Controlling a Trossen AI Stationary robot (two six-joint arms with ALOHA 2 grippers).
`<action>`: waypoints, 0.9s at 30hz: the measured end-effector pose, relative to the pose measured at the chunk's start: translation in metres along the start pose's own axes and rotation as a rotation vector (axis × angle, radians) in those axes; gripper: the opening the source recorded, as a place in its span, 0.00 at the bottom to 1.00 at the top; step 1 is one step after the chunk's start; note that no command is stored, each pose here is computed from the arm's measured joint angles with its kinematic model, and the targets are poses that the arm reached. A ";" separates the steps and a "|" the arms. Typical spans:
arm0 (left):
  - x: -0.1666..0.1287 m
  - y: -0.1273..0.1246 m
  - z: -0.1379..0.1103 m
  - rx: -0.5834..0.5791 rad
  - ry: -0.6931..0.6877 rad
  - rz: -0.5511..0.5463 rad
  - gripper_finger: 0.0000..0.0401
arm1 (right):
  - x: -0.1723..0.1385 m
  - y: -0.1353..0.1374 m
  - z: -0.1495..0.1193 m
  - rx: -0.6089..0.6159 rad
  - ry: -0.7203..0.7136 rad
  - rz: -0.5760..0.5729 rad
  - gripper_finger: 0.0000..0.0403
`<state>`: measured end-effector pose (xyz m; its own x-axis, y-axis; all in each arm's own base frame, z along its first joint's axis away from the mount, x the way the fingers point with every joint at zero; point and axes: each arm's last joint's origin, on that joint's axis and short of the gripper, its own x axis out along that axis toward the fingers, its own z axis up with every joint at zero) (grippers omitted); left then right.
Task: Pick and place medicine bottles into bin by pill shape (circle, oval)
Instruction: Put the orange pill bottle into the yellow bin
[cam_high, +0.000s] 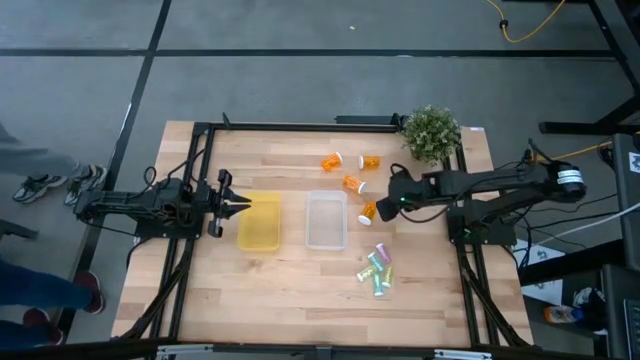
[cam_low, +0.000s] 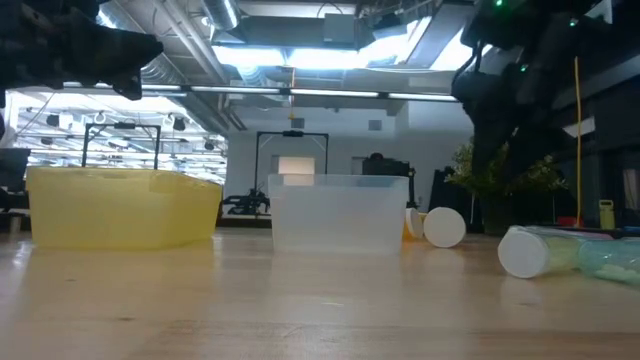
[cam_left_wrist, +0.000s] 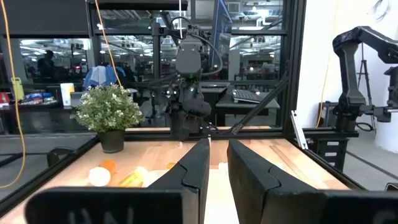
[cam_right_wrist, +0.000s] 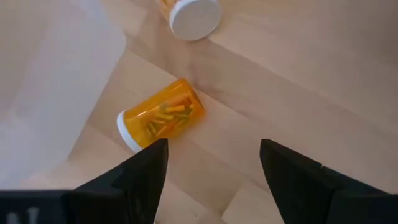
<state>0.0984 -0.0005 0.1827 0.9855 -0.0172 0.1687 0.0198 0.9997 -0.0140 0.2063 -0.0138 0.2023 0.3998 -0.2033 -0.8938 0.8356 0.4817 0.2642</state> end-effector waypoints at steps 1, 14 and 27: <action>0.000 0.000 0.000 0.000 0.000 0.000 0.13 | 0.002 0.001 0.000 -0.001 0.002 -0.002 0.64; 0.000 0.000 0.000 0.000 0.000 0.000 0.13 | 0.028 0.007 -0.003 -0.018 0.076 -0.048 0.64; 0.000 0.000 0.000 -0.023 0.000 0.000 0.13 | 0.026 0.012 -0.012 -0.055 0.102 -0.022 0.64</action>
<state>0.0984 -0.0005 0.1827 0.9855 -0.0168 0.1687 0.0233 0.9990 -0.0369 0.2224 -0.0033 0.1785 0.3388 -0.1281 -0.9321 0.8205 0.5250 0.2261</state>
